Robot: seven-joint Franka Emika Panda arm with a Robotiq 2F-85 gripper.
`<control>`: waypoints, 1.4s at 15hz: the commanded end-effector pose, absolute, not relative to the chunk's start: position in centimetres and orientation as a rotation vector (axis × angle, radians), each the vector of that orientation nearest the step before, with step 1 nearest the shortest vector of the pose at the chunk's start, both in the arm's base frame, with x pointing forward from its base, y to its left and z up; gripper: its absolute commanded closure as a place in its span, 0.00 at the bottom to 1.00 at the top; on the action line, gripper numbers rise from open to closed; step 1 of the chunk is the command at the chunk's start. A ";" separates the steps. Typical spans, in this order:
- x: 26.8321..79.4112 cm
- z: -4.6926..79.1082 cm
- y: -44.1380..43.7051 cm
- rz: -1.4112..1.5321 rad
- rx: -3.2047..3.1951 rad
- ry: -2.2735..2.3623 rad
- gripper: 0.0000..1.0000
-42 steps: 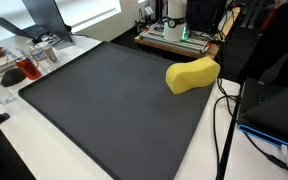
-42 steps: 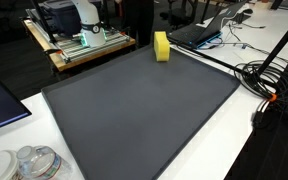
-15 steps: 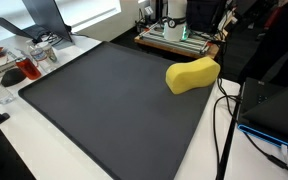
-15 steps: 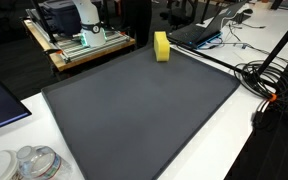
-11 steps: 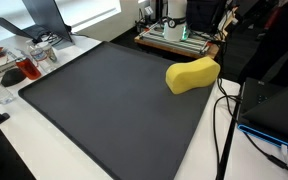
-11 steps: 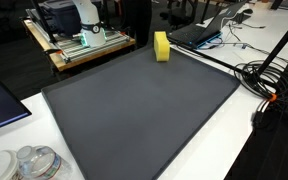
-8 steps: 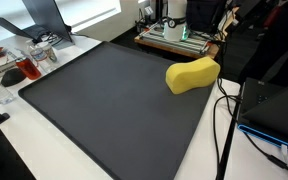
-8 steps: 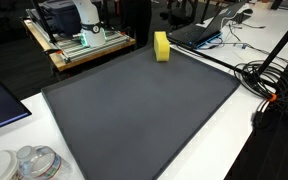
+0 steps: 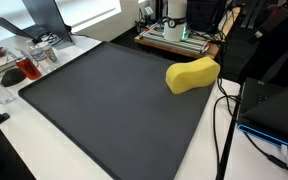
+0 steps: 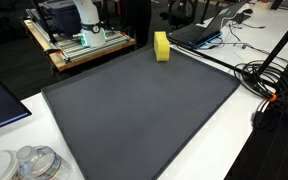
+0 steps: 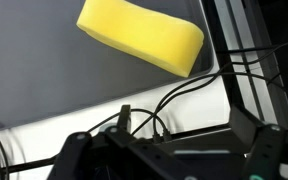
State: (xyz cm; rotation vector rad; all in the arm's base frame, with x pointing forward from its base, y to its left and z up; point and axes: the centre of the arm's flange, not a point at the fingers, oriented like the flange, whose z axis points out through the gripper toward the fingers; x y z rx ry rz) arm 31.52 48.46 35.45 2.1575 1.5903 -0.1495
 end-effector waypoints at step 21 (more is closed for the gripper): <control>48.0 38.4 46.6 -0.282 2.739 1.129 0.00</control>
